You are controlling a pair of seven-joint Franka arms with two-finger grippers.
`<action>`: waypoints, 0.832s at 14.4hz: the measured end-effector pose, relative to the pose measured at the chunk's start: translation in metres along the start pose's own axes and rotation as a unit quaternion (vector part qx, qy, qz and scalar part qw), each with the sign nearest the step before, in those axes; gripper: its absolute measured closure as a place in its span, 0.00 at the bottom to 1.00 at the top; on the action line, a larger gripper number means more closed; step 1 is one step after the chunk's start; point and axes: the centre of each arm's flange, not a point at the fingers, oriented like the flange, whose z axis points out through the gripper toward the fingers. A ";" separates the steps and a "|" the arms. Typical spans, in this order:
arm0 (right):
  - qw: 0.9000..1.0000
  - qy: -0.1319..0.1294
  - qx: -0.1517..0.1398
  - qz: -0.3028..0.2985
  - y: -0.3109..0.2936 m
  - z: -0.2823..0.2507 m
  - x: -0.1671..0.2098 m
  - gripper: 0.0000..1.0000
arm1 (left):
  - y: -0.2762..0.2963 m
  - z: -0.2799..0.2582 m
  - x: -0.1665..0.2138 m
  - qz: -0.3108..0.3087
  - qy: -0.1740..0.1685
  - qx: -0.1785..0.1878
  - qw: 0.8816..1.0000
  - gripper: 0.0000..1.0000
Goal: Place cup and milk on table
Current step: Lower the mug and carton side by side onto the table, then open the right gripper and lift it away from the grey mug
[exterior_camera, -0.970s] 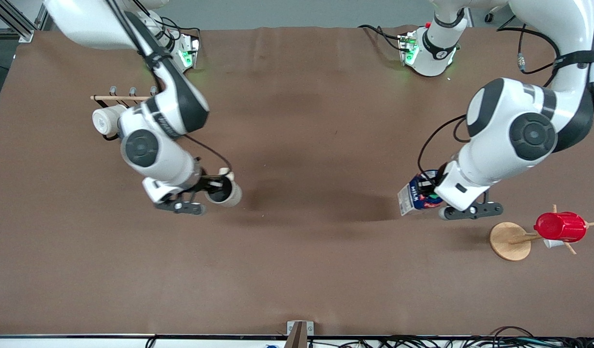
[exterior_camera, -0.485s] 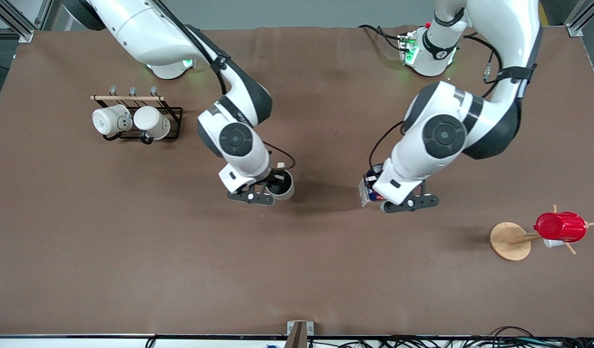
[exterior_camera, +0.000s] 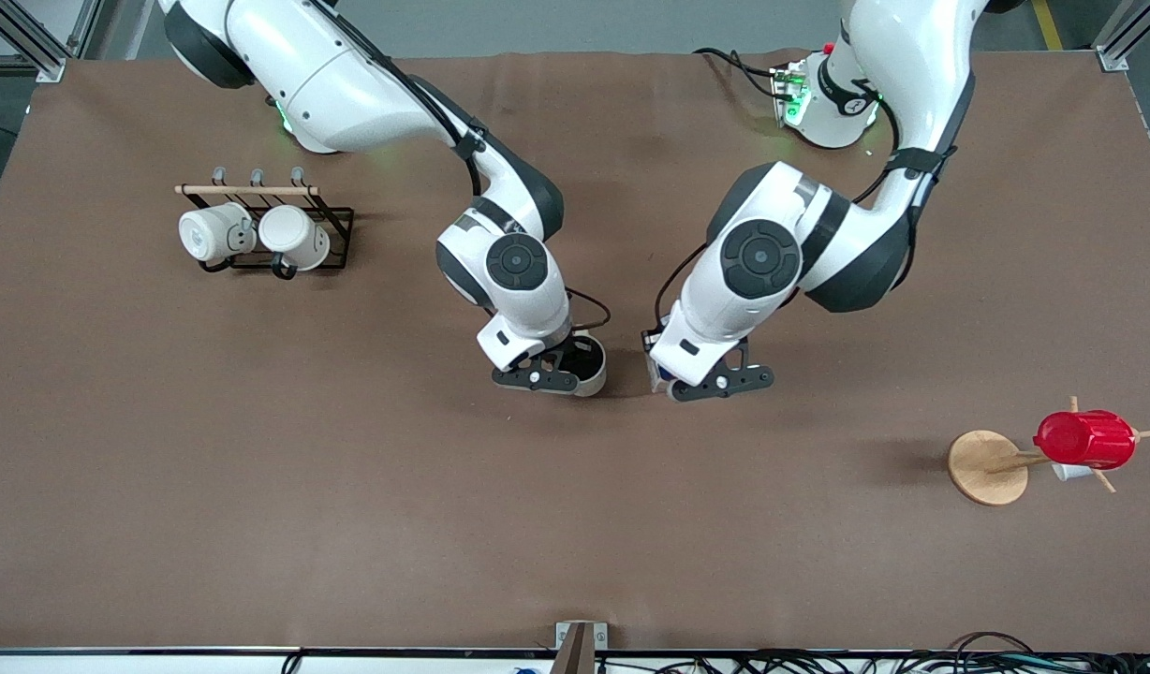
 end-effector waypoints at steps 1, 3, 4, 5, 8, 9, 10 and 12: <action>1.000 0.004 -0.004 -0.004 0.001 0.002 0.001 0.96 | 0.005 0.004 -0.003 0.002 0.000 -0.001 1.000 0.70; 1.000 0.005 -0.009 -0.008 0.001 0.007 0.000 0.93 | 0.014 0.014 -0.005 0.007 0.003 -0.006 1.000 0.70; 1.000 0.005 -0.009 -0.009 0.001 0.008 0.000 0.87 | 0.019 0.020 -0.006 0.010 0.005 -0.010 1.000 0.70; 1.000 0.005 -0.009 -0.009 0.001 0.008 0.000 0.77 | 0.023 0.026 -0.006 0.012 0.007 -0.014 1.000 0.70; 1.000 0.006 -0.009 -0.006 0.001 0.006 0.001 0.46 | 0.028 0.039 -0.003 0.013 0.012 -0.022 1.000 0.70; 1.000 0.007 -0.009 -0.004 0.001 0.003 0.003 0.37 | 0.028 0.041 -0.002 0.013 0.013 -0.024 1.000 0.70; 1.000 0.006 -0.015 -0.001 0.004 -0.002 0.006 0.28 | 0.028 0.042 -0.002 0.012 0.013 -0.025 1.000 0.70; 0.999 -0.002 -0.038 0.009 0.018 -0.023 0.018 0.12 | 0.029 0.045 -0.001 0.012 0.013 -0.026 1.000 0.66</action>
